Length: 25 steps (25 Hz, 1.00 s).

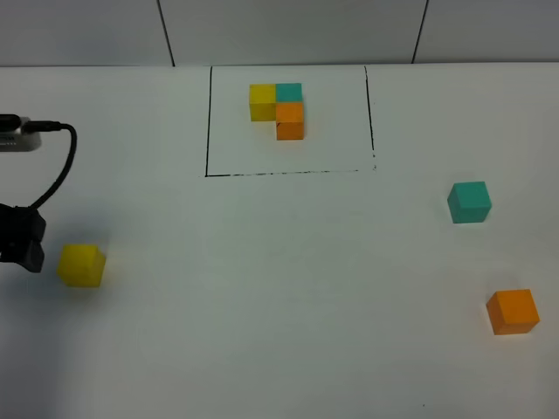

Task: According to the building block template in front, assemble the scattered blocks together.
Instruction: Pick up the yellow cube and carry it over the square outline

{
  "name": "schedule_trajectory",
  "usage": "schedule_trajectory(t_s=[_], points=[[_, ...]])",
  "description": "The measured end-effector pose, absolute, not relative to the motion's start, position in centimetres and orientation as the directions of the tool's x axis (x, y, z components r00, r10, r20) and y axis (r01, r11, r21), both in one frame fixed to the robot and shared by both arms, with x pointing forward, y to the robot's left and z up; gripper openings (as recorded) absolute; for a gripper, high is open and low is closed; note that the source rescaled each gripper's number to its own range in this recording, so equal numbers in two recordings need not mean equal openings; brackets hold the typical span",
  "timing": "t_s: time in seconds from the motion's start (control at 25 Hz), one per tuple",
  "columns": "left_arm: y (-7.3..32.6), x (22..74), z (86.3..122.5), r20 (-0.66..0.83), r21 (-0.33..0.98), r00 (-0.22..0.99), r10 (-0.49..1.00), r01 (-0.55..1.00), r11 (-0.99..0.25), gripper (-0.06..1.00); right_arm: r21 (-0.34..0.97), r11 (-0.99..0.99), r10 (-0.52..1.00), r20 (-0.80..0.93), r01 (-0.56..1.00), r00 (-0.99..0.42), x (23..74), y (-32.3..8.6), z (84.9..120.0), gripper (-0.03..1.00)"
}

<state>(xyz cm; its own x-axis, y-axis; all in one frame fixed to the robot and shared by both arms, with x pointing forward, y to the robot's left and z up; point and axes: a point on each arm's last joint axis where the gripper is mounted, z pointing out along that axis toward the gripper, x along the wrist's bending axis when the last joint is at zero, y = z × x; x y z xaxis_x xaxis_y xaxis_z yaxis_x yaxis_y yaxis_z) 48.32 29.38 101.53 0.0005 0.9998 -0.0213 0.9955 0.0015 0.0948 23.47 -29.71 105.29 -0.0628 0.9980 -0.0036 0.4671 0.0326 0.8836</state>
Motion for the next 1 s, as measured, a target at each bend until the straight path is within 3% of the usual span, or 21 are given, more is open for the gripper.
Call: schedule_trajectory(t_s=[0.36,1.0], points=[[28.1,51.0,97.1,-0.040,0.038,0.032,0.999,0.999,-0.030,0.98,0.884,0.033,0.998,-0.004,0.467,-0.063,23.5,-29.7,105.3,0.72],[27.7,53.1,93.3,-0.043,0.044,0.012,0.999,0.999,-0.011,0.98,0.884,0.033,0.998,-0.004,0.467,-0.063,23.5,-29.7,105.3,0.72]])
